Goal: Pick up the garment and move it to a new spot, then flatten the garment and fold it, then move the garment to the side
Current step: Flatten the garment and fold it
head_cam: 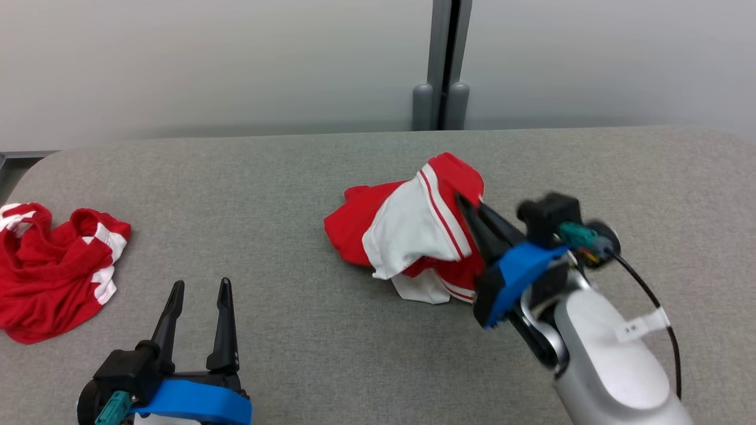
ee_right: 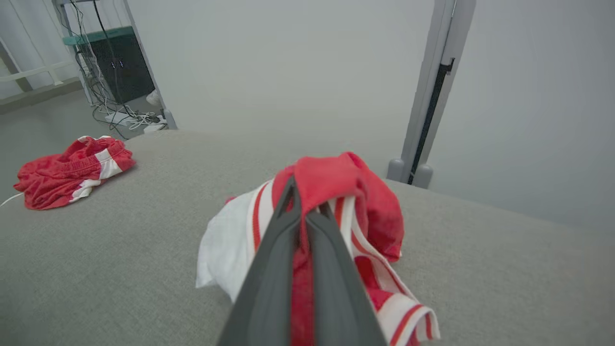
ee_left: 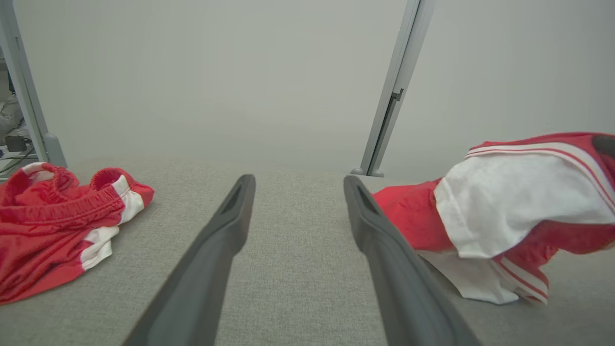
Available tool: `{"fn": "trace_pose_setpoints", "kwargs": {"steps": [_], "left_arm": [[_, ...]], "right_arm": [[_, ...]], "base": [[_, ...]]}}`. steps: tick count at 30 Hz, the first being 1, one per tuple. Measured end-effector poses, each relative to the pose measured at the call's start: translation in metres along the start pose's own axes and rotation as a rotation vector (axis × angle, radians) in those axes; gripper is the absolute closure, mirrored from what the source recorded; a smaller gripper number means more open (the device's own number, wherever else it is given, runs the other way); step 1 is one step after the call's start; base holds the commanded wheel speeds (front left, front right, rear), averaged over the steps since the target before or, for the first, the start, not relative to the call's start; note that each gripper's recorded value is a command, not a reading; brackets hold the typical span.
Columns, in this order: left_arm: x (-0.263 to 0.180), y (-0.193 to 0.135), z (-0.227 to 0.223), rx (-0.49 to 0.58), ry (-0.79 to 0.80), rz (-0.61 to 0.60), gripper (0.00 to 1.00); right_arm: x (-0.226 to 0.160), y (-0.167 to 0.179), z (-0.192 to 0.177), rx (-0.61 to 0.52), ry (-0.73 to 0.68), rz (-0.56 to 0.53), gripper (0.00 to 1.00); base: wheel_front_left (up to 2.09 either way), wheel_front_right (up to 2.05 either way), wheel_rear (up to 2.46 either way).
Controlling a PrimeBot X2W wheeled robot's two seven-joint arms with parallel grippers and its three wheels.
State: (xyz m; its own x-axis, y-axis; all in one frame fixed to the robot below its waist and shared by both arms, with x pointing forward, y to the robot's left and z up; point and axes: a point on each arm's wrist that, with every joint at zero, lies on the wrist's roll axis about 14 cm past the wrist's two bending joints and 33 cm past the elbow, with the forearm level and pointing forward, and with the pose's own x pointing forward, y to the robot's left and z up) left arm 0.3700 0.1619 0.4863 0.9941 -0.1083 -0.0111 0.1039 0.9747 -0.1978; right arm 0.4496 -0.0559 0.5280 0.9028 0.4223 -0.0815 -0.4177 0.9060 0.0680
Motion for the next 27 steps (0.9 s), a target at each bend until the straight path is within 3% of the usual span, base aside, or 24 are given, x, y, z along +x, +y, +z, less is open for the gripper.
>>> {"fn": "trace_pose_setpoints", "kwargs": {"steps": [7,13,16,20,27], "left_arm": [[0.004,-0.007,0.004,-0.002,-0.011,-0.02,0.0],[0.008,-0.008,0.003,0.004,-0.01,-0.03,0.0],[0.01,-0.009,0.002,0.006,-0.007,-0.034,0.0],[0.012,-0.011,0.002,0.008,-0.006,-0.04,0.0],[0.024,-0.017,-0.003,0.003,0.009,-0.066,0.0]], "right_arm": [[0.019,0.038,0.124,-0.236,-0.281,0.114,1.0],[0.014,0.057,0.21,-0.264,-0.504,0.176,1.0],[0.007,0.048,0.239,-0.25,-0.579,0.156,1.0],[0.007,0.01,0.24,-0.204,-0.55,0.049,1.0],[0.021,-0.081,0.117,-0.04,-0.206,-0.188,1.0]], "base": [[0.0,0.0,0.0],[0.0,0.0,0.0],[0.0,0.0,0.0],[0.0,0.0,0.0],[0.0,0.0,0.0]]}}
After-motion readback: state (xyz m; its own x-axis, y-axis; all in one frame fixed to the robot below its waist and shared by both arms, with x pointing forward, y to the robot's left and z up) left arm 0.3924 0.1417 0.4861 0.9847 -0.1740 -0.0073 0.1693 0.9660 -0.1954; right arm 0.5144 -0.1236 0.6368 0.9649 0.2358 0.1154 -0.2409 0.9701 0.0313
